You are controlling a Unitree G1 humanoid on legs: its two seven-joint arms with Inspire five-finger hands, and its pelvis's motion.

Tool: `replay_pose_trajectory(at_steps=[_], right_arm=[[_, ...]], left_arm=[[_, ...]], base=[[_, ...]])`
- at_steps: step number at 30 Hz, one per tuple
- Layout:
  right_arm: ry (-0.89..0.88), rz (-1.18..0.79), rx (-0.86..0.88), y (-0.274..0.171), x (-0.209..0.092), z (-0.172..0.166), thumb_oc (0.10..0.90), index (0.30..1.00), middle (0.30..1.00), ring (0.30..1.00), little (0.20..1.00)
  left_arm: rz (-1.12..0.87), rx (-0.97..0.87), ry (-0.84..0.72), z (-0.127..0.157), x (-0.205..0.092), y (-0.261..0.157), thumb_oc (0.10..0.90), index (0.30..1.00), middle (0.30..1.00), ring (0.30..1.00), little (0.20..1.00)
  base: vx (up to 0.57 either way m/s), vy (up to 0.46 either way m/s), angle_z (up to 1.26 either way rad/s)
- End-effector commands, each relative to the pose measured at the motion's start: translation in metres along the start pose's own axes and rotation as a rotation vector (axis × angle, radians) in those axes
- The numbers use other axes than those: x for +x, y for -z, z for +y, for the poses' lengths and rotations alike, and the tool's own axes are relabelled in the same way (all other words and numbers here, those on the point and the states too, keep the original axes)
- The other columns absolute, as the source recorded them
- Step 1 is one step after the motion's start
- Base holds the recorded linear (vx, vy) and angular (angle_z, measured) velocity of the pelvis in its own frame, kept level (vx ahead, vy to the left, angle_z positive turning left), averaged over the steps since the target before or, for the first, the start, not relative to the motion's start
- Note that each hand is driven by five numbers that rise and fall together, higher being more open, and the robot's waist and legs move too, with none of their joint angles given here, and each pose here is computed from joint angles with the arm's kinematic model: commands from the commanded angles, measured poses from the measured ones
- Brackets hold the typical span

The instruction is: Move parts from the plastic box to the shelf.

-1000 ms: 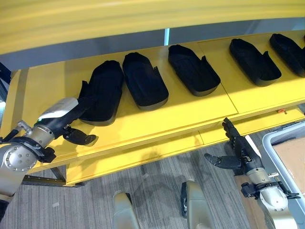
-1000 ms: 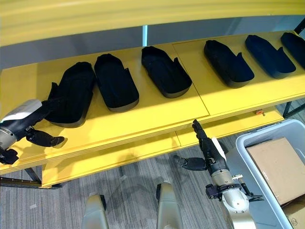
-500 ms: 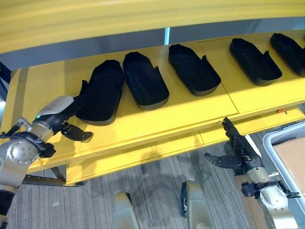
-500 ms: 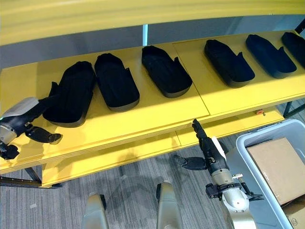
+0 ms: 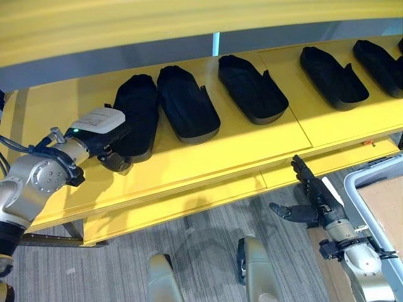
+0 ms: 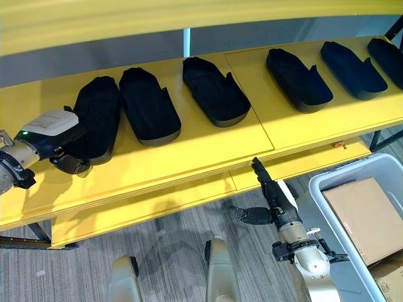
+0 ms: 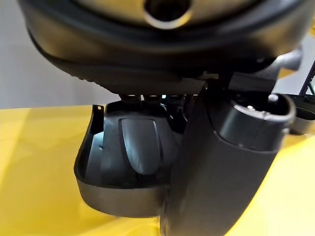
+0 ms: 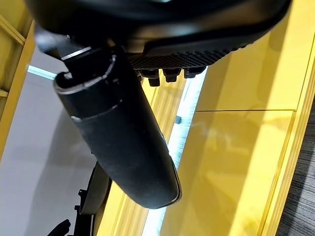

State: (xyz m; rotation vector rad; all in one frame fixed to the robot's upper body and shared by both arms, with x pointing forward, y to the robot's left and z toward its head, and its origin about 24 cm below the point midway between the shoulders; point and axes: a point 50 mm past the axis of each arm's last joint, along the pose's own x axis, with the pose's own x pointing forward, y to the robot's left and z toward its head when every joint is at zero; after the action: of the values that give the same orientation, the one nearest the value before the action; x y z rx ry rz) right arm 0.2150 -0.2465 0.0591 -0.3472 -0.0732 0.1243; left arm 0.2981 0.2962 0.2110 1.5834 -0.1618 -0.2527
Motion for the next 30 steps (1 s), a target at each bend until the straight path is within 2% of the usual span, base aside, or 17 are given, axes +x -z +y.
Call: replay_pose_trajectory(at_steps=[1,7,16,25,30], right_arm=[[0.033,-0.186,-0.041,-0.035,0.010,-0.018,0.900,1.000,1.000,1.000,1.000],[0.029,-0.172,-0.031,-0.033,0.010,-0.017,0.900,1.000,1.000,1.000,1.000],[0.012,-0.141,0.003,-0.026,0.007,-0.015,0.900,1.000,1.000,1.000,1.000],[0.003,-0.137,0.033,-0.024,0.007,-0.014,0.900,1.000,1.000,1.000,1.000],[0.005,-0.137,0.054,-0.023,0.007,-0.014,0.900,1.000,1.000,1.000,1.000]], left_arm=[[-0.015,0.127,-0.170,0.061,-0.003,-0.005,0.900,1.000,1.000,1.000,1.000],[0.046,0.089,-0.105,0.054,-0.007,0.007,0.900,1.000,1.000,1.000,1.000],[0.227,0.013,0.124,0.033,-0.028,0.041,0.900,1.000,1.000,1.000,1.000],[0.325,-0.186,0.157,0.019,-0.041,0.064,0.900,1.000,1.000,1.000,1.000],[0.309,-0.315,0.173,0.010,-0.040,0.065,0.900,1.000,1.000,1.000,1.000]], base=[[0.00,0.000,0.00],[0.00,0.000,0.00],[0.00,0.000,0.00],[0.00,0.000,0.00],[0.00,0.000,0.00]])
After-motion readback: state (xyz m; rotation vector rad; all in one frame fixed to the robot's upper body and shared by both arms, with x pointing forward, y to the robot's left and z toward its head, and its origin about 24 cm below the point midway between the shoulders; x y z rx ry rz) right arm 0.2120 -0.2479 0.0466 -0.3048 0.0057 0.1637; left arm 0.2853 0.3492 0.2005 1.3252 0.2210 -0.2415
